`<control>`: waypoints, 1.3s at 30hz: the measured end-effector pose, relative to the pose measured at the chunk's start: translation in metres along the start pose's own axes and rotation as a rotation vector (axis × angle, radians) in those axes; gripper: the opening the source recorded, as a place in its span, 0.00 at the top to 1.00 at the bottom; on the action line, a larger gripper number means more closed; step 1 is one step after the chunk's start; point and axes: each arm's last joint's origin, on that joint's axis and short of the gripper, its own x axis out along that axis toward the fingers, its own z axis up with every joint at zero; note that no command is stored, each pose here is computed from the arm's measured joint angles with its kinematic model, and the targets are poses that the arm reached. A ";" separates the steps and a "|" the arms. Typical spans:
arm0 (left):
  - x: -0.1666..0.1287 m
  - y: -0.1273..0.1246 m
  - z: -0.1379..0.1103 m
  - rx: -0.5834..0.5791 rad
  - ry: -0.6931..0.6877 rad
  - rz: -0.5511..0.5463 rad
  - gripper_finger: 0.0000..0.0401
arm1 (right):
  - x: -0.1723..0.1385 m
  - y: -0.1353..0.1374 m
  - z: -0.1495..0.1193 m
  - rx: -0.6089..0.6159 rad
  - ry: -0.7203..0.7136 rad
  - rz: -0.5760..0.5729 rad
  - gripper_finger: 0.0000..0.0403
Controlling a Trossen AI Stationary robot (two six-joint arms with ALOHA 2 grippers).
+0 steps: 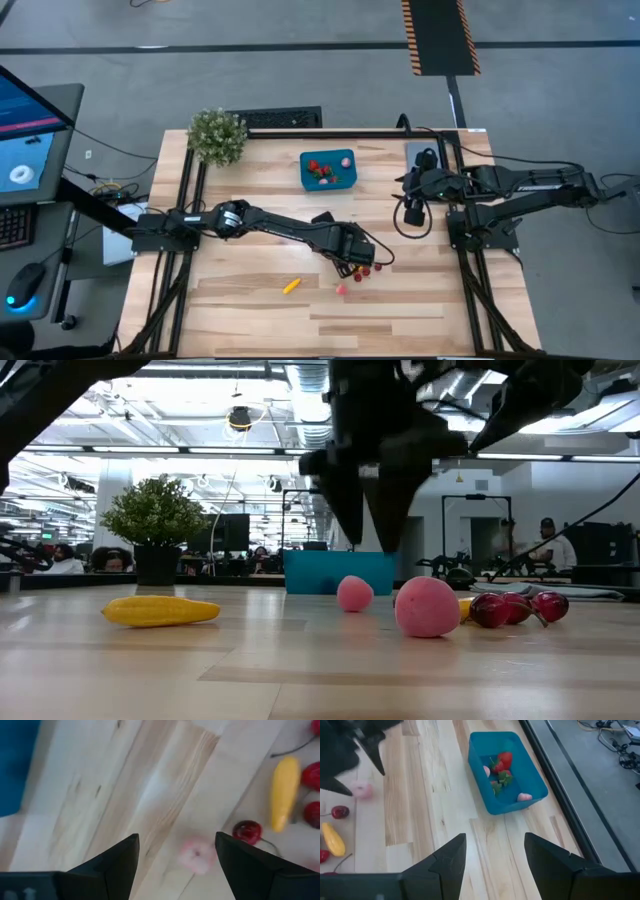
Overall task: Pick and placing Produce into tupperware
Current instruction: Put the top peach into the blue bin
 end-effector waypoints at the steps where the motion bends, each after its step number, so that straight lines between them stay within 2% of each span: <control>1: -0.005 0.002 0.000 -0.003 -0.004 -0.004 0.37 | 0.000 0.000 0.000 -0.001 0.003 0.000 0.44; 8: -0.027 0.000 -0.009 0.000 -0.011 -0.011 0.37 | 0.000 0.000 -0.001 -0.004 0.010 0.001 0.44; 12: -0.028 -0.008 -0.015 0.011 -0.018 -0.027 0.37 | 0.000 0.000 -0.001 -0.005 0.012 0.001 0.44; 15: -0.026 -0.018 -0.012 -0.027 -0.057 -0.099 0.37 | 0.000 0.000 -0.001 -0.005 0.012 0.001 0.44; 17: -0.031 -0.022 -0.013 -0.001 -0.088 -0.120 0.37 | 0.000 0.000 -0.002 -0.008 0.016 0.001 0.44; 22: -0.046 -0.008 -0.018 0.026 -0.045 -0.074 0.37 | 0.000 0.000 -0.002 -0.009 0.019 0.001 0.44; 27: -0.061 0.000 -0.015 0.048 -0.082 -0.079 0.37 | 0.000 0.000 -0.003 -0.011 0.027 0.001 0.44; 31: -0.066 0.008 -0.023 0.089 -0.022 -0.027 0.37 | 0.000 0.000 -0.003 -0.011 0.025 0.001 0.44; 36: -0.092 0.028 -0.023 0.107 -0.041 -0.024 0.37 | 0.000 0.000 -0.003 -0.010 0.025 0.001 0.44; 39: -0.105 0.044 -0.026 0.116 -0.042 0.022 0.37 | 0.000 0.000 -0.003 -0.010 0.025 0.001 0.44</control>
